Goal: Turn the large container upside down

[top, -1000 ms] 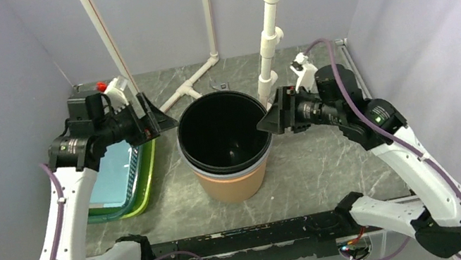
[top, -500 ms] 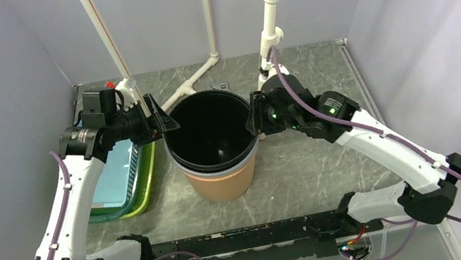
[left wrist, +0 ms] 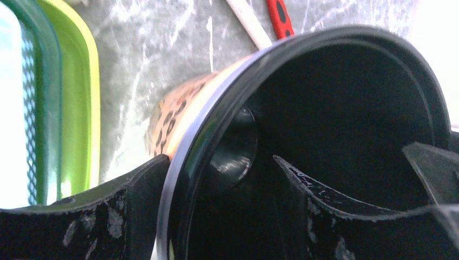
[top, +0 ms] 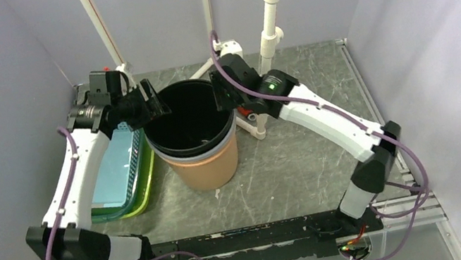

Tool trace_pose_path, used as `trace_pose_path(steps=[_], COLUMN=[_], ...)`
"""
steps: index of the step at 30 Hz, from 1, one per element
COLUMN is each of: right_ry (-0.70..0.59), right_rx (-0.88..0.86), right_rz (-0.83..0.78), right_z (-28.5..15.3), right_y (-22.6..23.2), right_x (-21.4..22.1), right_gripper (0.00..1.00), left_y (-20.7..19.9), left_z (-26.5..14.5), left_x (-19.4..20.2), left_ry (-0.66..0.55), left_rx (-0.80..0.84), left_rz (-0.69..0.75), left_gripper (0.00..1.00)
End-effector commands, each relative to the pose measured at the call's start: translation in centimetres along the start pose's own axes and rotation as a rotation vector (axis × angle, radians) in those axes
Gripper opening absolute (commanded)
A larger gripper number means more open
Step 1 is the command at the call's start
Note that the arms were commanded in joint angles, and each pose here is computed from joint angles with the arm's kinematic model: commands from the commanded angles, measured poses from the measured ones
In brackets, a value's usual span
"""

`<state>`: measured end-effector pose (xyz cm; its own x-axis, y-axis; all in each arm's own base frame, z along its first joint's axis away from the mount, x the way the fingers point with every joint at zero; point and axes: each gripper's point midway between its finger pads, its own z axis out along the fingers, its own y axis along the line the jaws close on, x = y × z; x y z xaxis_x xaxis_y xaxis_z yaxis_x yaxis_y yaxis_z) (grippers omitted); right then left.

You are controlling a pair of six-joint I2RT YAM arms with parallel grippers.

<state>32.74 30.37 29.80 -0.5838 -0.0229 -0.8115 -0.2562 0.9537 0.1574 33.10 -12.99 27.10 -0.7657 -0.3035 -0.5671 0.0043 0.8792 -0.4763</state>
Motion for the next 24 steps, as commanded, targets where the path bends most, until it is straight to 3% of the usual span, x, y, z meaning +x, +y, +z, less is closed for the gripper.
trace_pose_path(steps=[1,6,13,19,24], right_ry=[-0.102,-0.120,-0.080,-0.087,-0.094], right_rx=[-0.056,-0.064,-0.118,-0.192,-0.286], right_rz=[-0.028,-0.037,-0.052,-0.092,-0.132], right_z=[1.9,4.7,7.6,4.9,1.3], right_y=[1.7,0.8,-0.2,0.4,1.3], right_x=[-5.0,-7.3,-9.2,-10.0,-10.4], right_gripper=[0.42,0.41,0.42,0.57,0.70], left_y=[-1.3,-1.4,-1.7,-0.9,-0.4], left_z=[1.2,1.7,1.9,-0.9,-3.8], left_x=[-5.2,-9.1,-11.9,-10.1,-8.1], left_ry=[-0.147,-0.251,-0.272,-0.273,-0.290], left_rx=[0.029,0.056,0.076,0.048,0.025], left_rz=[0.066,0.045,0.057,0.074,0.097], left_gripper=[0.73,0.74,0.64,0.85,0.94])
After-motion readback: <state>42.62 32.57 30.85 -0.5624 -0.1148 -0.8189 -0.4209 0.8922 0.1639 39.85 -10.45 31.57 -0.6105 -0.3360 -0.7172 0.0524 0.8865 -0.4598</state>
